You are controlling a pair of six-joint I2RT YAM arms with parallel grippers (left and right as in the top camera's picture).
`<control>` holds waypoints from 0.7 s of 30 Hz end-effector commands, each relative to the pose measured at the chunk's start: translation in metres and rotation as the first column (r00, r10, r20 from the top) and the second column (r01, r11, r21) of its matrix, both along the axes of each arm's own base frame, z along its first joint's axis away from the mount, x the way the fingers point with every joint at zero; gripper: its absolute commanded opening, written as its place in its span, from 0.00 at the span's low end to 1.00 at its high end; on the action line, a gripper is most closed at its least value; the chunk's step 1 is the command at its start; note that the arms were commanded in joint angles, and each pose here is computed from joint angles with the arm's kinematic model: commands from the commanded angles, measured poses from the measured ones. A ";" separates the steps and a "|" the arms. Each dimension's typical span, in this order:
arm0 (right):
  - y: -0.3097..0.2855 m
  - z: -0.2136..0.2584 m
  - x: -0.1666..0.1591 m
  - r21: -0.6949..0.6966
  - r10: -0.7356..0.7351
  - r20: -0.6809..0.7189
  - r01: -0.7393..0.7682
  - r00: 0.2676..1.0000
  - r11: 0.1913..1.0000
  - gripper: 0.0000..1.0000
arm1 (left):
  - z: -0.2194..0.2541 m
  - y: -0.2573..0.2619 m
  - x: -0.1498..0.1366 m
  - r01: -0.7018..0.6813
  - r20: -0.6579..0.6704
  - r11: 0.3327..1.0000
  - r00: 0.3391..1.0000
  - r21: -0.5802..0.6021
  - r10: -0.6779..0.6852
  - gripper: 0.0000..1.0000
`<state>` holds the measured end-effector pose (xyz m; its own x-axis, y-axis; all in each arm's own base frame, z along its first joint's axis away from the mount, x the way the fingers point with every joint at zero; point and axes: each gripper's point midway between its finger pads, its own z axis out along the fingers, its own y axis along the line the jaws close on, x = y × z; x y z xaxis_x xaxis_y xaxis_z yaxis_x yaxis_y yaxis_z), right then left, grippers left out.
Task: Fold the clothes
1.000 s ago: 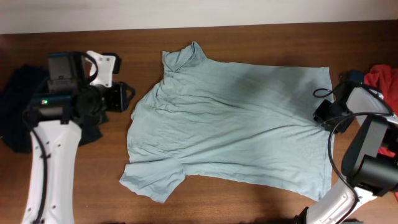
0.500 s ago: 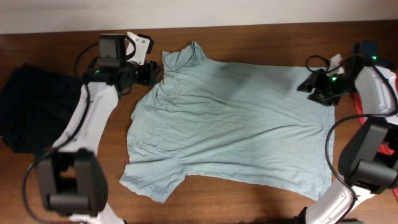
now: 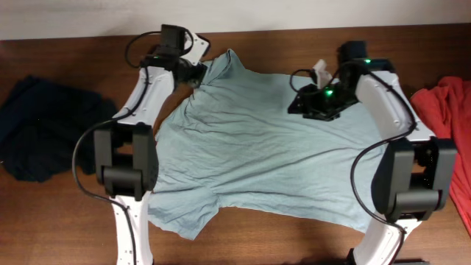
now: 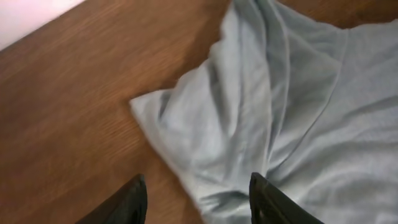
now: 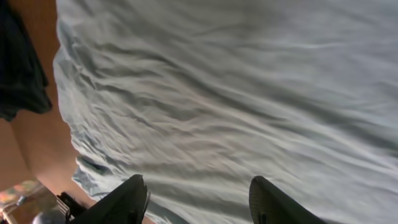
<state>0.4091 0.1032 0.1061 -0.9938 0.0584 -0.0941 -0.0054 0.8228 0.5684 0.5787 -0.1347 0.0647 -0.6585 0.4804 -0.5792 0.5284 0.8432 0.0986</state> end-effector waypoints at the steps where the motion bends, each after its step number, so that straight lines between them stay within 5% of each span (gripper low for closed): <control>1: 0.005 0.005 0.003 -0.030 -0.003 0.017 0.004 1.000 1.000 0.59 | -0.015 -0.012 -0.001 0.088 -0.002 0.993 0.996 0.077 -0.089 0.53; 9: 0.008 0.005 0.006 -0.027 -0.017 0.019 0.017 1.000 0.999 0.59 | -0.057 -0.025 -0.012 0.127 -0.074 0.984 0.990 0.121 -0.119 0.47; 15: 0.008 0.005 0.006 -0.027 -0.017 0.020 0.017 1.000 0.999 0.60 | -0.047 -0.025 -0.001 0.107 -0.025 0.985 0.994 0.133 -0.105 0.34; 21: 0.004 0.003 0.006 -0.049 -0.021 0.020 0.022 1.000 0.999 0.60 | -0.025 -0.020 0.015 0.071 0.033 0.984 0.996 0.166 -0.078 0.34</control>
